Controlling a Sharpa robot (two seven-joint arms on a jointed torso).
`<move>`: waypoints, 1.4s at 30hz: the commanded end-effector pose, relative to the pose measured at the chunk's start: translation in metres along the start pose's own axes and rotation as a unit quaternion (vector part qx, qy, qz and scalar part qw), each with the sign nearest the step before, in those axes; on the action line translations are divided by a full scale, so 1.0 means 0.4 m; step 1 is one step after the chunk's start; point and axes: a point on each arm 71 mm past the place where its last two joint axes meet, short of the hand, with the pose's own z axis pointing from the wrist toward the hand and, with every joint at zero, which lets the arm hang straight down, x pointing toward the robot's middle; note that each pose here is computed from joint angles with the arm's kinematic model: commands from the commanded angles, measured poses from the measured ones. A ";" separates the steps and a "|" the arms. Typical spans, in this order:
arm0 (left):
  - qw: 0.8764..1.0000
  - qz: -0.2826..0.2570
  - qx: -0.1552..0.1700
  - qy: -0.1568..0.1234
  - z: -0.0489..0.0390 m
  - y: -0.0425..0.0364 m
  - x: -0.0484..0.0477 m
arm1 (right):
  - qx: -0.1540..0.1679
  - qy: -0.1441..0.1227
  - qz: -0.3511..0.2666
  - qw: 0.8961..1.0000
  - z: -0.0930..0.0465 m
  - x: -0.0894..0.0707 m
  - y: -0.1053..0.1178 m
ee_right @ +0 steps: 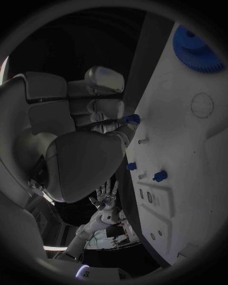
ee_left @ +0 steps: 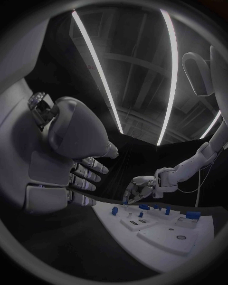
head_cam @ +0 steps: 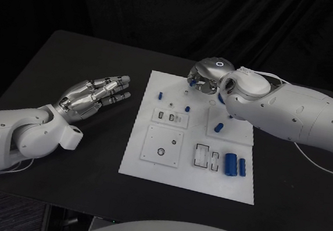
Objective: Assemble the parts on the task board
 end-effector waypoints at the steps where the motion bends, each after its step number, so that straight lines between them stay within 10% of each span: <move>1: 0.997 -0.006 0.078 0.007 0.001 -0.028 0.004 | 0.007 0.016 -0.002 1.000 -0.002 0.013 0.001; 19: 0.997 -0.007 0.074 0.008 0.002 -0.026 0.004 | 0.024 0.031 -0.008 0.999 0.009 0.019 -0.008; 28: 0.997 -0.006 0.074 0.006 -0.002 -0.027 0.002 | 0.016 -0.014 0.000 1.000 -0.013 0.002 -0.024; 42: 0.997 -0.006 0.081 0.006 0.001 -0.027 0.010 | 0.083 0.007 0.101 0.991 -0.208 -0.065 -0.165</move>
